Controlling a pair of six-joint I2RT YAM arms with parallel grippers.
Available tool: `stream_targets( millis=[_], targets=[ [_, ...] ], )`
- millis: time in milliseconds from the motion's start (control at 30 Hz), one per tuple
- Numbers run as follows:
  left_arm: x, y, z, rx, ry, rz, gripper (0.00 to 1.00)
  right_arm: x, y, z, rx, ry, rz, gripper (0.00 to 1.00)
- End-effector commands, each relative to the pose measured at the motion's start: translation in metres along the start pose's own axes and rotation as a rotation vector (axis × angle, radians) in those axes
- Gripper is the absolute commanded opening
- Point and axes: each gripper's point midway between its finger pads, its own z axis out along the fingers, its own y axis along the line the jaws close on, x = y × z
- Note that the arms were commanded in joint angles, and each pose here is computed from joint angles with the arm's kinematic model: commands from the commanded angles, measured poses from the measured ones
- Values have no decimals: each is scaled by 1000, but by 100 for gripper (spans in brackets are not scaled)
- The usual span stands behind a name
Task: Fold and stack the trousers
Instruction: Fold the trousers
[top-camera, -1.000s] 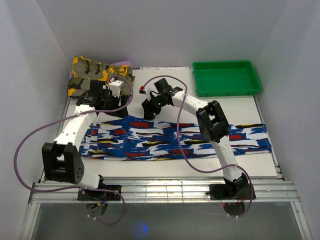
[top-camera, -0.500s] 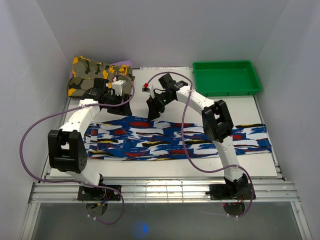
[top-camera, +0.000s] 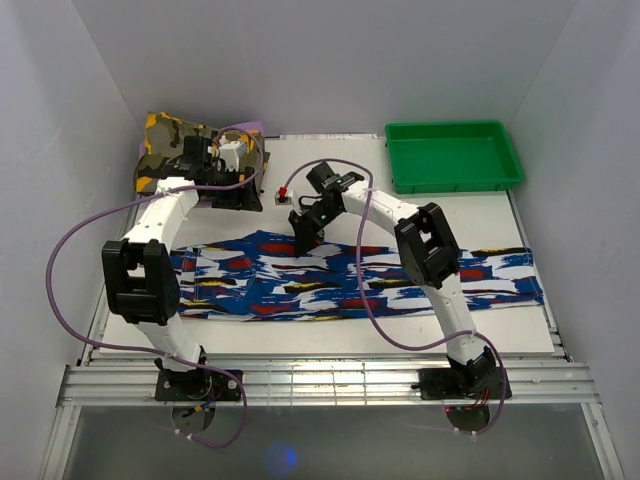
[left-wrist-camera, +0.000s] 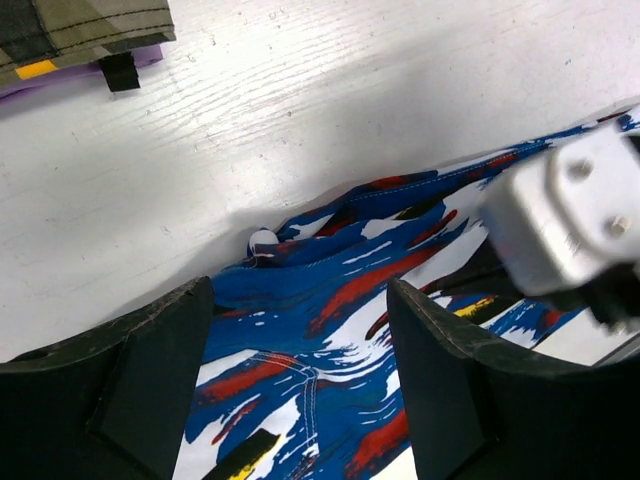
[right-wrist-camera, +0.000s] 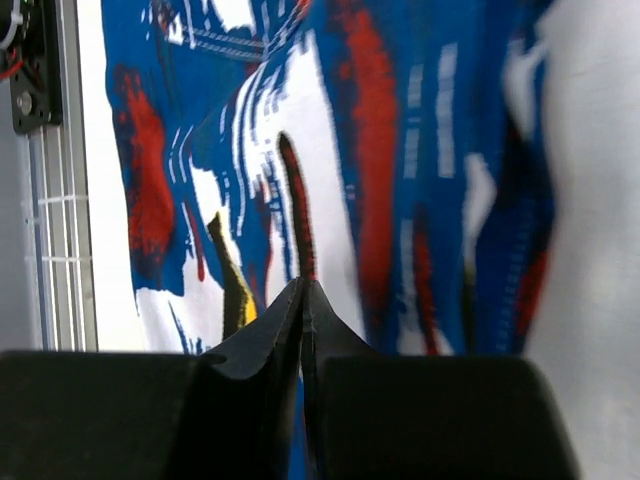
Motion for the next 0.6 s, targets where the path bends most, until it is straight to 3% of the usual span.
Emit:
stream_targets(
  millis=[0, 167, 233, 267, 333, 367, 433, 567],
  targets=[
    [-7, -13, -15, 18, -12, 32, 81, -17, 32, -9, -9, -12, -127, 8],
    [4, -20, -9, 4, 23, 59, 80, -21, 36, -7, 40, -19, -163, 9],
    [6, -21, -9, 6, 28, 44, 80, -28, 35, -13, 66, -32, -158, 21],
    [6, -21, -9, 4, 27, 42, 80, -33, 31, -16, 93, -37, -148, 42],
    [8, -20, -8, 3, 29, 36, 80, -40, 20, -23, 137, -60, -133, 60],
    [8, -19, -8, -5, 26, 35, 80, -45, 10, -25, 164, -69, -120, 76],
    [7, -18, -7, -10, 21, 34, 80, -45, -11, -34, 200, -75, -80, 83],
    [4, -3, -5, -85, 14, 5, 81, -39, -44, -40, 236, -58, -18, 84]
  ],
)
